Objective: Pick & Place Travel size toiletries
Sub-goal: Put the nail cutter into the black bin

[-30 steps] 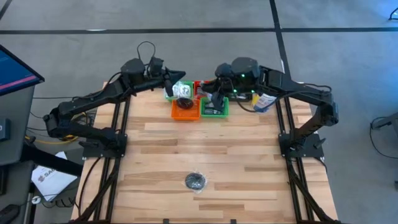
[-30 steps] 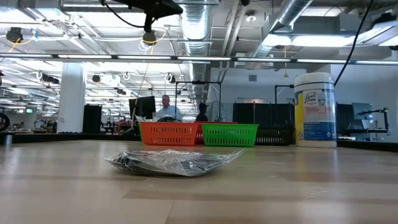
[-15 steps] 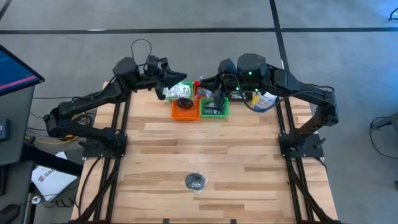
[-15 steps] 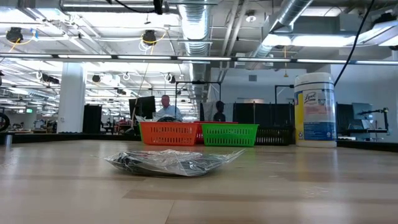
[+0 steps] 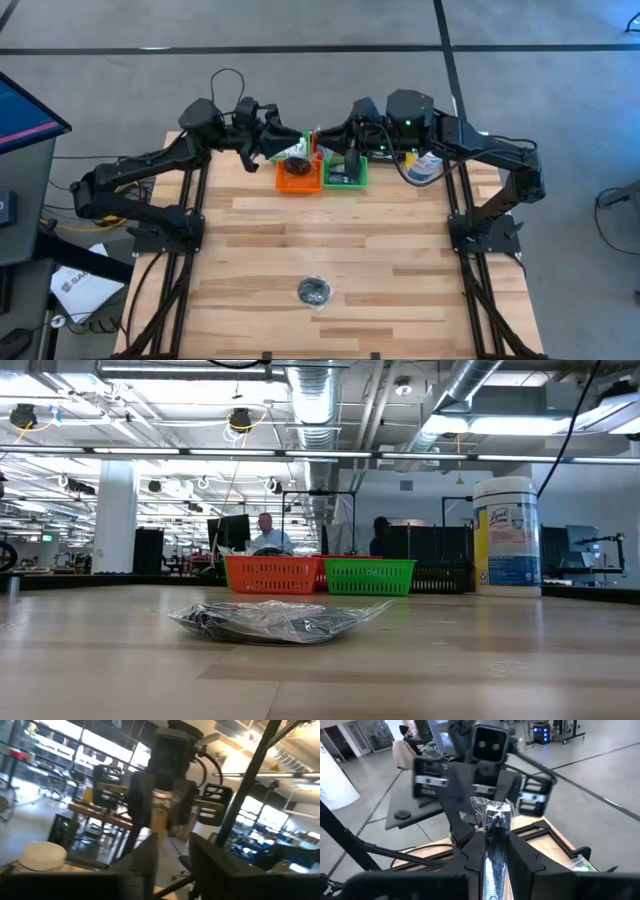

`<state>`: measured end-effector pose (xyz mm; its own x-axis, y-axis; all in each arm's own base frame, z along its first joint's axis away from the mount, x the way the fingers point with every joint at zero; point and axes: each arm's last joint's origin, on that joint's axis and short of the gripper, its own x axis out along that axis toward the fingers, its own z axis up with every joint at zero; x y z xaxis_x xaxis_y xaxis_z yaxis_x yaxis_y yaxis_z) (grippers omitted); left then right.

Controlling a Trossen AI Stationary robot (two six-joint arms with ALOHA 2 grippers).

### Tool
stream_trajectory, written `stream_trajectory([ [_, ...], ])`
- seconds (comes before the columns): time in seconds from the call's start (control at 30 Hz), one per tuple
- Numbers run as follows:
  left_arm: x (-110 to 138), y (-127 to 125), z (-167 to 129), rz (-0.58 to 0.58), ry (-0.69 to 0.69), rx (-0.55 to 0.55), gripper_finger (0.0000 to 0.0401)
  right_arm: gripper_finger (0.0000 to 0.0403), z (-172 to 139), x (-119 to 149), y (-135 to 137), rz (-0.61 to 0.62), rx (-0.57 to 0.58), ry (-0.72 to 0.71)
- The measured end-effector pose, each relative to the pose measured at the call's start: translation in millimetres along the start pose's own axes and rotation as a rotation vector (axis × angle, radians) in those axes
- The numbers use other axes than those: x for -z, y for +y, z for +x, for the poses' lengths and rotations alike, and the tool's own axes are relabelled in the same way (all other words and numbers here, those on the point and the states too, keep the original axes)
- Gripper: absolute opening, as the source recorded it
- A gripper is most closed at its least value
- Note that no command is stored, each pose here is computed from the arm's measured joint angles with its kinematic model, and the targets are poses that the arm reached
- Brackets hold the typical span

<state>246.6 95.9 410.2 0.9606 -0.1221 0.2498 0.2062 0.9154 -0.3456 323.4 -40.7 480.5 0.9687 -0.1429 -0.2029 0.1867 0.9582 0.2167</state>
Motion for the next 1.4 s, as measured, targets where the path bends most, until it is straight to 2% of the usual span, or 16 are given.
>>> stream_trajectory([
  [0.1,0.5,-1.9,1.1,-0.040,-0.002,0.009,0.0153,0.0045,0.0,-0.2,-0.6,0.009,0.002,-0.001],
  [0.23,-2.3,-4.1,1.5,-0.021,-0.040,0.013,0.0222,0.0045,0.0,-0.2,-0.6,0.009,0.002,-0.001],
  [0.4,-4.1,-1.5,3.8,-0.006,-0.097,-0.025,0.0263,0.0045,0.2,-0.4,-0.3,0.009,0.000,-0.004],
  [0.73,18.2,5.5,24.8,-0.049,-0.046,0.002,0.0269,0.0045,0.2,-4.4,0.6,0.021,-0.010,-0.046],
  [1.03,21.1,2.2,34.6,-0.020,-0.119,0.045,0.0269,0.0045,0.2,-7.0,1.2,0.037,-0.017,-0.073],
  [1.27,26.1,6.9,37.9,-0.086,-0.104,0.034,0.0269,0.0045,-0.4,-12.8,2.5,0.038,-0.032,-0.133],
  [1.4,25.3,6.4,37.7,-0.086,-0.111,0.038,0.0269,0.0045,-0.4,-13.0,2.8,0.046,-0.034,-0.136],
])
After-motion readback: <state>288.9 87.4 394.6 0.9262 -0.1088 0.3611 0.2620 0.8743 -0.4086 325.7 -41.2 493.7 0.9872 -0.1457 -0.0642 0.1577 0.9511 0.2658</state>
